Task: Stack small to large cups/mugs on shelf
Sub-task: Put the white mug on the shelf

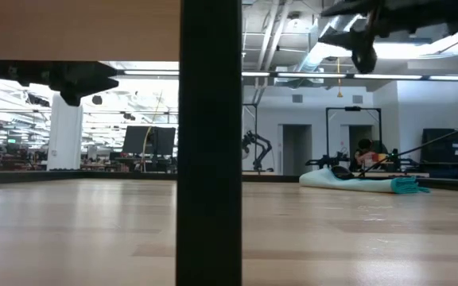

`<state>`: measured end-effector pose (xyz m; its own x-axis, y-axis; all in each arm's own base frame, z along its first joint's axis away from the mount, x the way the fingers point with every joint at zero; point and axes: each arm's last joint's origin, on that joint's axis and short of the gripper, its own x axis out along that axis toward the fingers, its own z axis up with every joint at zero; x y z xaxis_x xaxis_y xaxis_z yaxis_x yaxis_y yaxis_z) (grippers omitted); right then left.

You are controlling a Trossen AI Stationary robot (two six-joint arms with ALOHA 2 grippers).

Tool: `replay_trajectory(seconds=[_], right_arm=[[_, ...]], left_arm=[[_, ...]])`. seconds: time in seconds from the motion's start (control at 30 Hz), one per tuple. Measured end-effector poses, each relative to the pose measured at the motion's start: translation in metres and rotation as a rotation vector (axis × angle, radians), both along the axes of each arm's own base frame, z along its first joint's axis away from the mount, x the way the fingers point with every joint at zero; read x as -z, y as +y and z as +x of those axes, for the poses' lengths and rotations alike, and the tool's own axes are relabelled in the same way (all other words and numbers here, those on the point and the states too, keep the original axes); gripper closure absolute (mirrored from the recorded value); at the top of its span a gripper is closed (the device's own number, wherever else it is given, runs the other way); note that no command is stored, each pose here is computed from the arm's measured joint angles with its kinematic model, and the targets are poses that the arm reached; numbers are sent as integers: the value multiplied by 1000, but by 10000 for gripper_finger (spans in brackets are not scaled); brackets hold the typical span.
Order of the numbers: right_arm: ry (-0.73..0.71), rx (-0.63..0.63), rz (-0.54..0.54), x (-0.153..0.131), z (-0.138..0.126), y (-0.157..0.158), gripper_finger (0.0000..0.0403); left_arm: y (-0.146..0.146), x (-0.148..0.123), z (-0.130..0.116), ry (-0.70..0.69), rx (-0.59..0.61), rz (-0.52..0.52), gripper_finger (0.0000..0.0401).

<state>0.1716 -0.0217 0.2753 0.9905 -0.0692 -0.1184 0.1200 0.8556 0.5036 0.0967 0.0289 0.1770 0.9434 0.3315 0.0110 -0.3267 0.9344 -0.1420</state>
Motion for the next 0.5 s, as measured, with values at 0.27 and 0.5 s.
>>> replay_trajectory(seconds=[0.27, 0.5], right_arm=[[119, -154, -117, -43, -8, 20, 175], [419, -220, -124, -70, -33, 29, 175]], left_arm=[[0, 7, 0, 70, 0, -20, 214], [0, 9, 0, 87, 8, -47, 214]])
